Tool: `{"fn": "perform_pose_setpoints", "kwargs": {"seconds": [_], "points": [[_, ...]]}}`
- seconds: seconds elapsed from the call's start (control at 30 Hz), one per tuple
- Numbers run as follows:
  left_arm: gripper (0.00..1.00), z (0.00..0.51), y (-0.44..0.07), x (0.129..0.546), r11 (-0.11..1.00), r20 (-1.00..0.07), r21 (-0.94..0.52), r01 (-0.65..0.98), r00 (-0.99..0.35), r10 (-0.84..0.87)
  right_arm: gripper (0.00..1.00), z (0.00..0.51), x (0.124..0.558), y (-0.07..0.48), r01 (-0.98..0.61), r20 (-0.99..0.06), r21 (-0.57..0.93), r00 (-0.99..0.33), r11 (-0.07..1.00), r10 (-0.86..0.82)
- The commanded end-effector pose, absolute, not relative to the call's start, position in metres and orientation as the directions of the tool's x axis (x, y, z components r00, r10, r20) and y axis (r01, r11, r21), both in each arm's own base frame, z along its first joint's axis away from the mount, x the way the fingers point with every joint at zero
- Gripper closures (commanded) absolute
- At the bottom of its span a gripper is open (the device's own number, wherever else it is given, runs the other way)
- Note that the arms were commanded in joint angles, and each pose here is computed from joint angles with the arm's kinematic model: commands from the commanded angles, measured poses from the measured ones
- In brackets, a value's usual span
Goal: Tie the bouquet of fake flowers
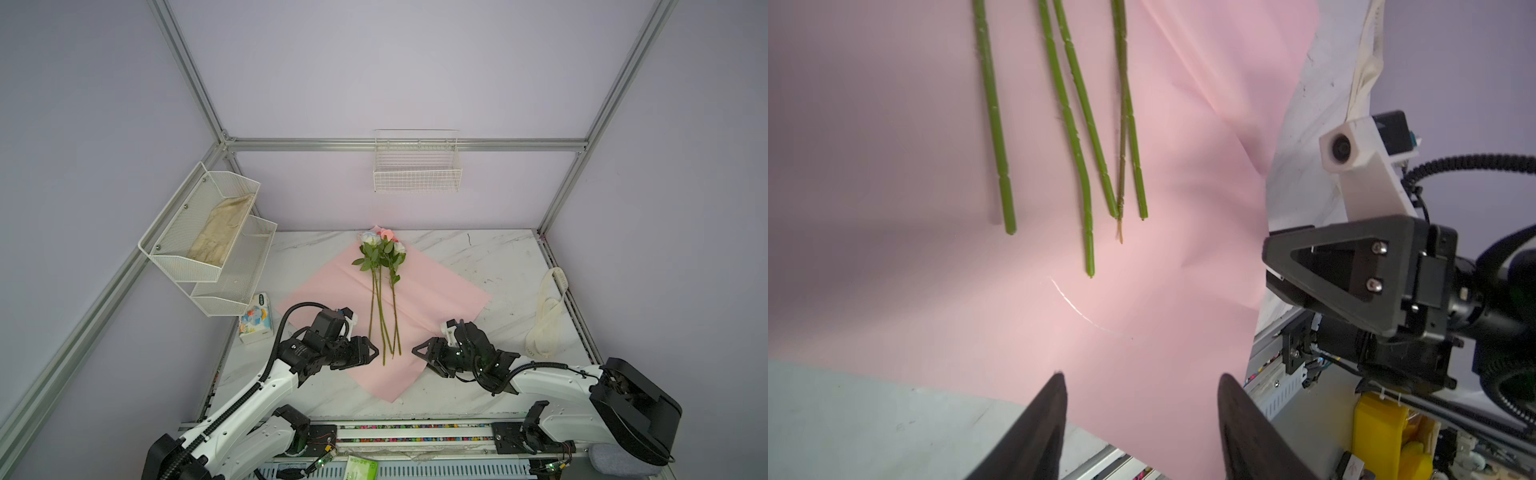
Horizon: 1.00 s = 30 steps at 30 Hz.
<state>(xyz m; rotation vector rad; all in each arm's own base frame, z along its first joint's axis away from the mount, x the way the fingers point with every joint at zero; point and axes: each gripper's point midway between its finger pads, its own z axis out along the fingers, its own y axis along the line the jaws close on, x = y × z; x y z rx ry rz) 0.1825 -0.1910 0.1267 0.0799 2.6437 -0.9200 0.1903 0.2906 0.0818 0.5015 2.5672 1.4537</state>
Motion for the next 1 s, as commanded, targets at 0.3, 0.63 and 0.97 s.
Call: {"fn": "perform_pose_setpoints", "kwargs": {"seconds": [0.3, 0.63, 0.97], "points": [[0.25, 0.198, -0.252, 0.159, 0.522, -0.766, -0.095, 0.847, -0.398, 0.505, 0.42, 0.100, 0.216, 0.294, 0.279, 0.091, 0.878, -0.895, 0.389, 0.437], [0.16, 0.182, -0.261, 0.147, 0.275, -0.724, 0.164, 0.947, -0.074, 0.686, 0.42, 0.102, 0.222, 0.291, 0.280, 0.091, 0.881, -0.891, 0.381, 0.445], [0.35, 0.154, -0.262, 0.152, 0.235, -0.639, 0.180, 0.955, -0.068, 0.766, 0.42, 0.105, 0.224, 0.287, 0.279, 0.088, 0.885, -0.886, 0.372, 0.456]]}}
